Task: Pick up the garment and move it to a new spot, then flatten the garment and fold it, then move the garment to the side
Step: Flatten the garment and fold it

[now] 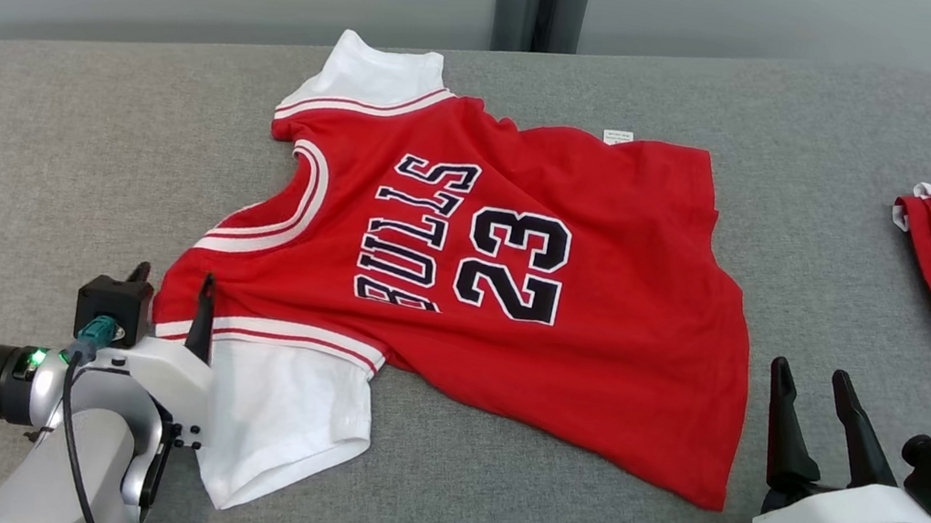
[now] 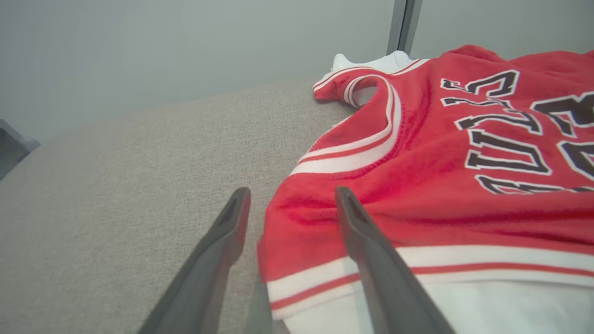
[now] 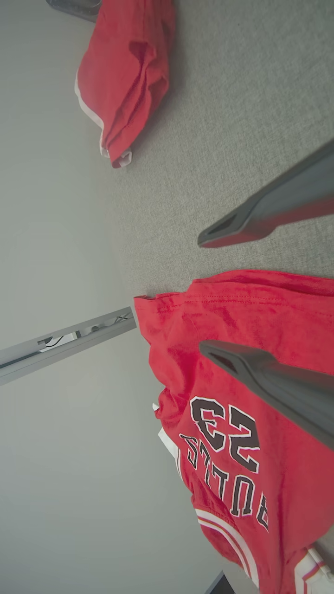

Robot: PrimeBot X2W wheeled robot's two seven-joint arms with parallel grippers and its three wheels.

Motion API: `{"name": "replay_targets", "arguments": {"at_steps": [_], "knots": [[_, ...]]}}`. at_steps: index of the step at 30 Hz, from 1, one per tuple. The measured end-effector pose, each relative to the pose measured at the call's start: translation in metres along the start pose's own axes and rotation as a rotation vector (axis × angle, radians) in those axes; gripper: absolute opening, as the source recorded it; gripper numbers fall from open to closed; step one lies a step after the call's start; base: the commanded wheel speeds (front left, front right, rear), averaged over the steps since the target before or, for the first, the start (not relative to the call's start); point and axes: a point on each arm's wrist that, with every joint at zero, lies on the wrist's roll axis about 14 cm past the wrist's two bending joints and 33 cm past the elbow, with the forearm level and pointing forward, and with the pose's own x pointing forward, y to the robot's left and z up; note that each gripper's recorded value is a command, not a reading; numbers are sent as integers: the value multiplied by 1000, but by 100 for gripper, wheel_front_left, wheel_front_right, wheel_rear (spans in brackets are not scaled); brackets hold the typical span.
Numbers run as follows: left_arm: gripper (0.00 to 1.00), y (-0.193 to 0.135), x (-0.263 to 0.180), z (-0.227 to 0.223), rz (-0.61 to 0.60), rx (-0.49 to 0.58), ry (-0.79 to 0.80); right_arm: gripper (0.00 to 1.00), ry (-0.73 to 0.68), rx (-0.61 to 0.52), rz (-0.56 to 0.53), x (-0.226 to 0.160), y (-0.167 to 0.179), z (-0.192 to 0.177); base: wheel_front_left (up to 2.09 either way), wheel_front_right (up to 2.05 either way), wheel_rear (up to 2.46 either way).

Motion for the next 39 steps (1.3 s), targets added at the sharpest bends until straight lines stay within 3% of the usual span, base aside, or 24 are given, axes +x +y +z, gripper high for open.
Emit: {"name": "replay_targets", "arguments": {"at_steps": [21, 28, 39], "knots": [[100, 36, -95, 2, 208, -333, -148, 100, -34, 11, 125, -5, 46, 7, 0, 0, 0], [100, 40, -115, 0, 232, -363, -172, 100, -56, -19, 184, -2, 65, 13, 0, 0, 0], [100, -20, -113, -37, 31, -327, -25, 100, -40, -22, 182, -1, 64, 9, 0, 0, 0]]}}
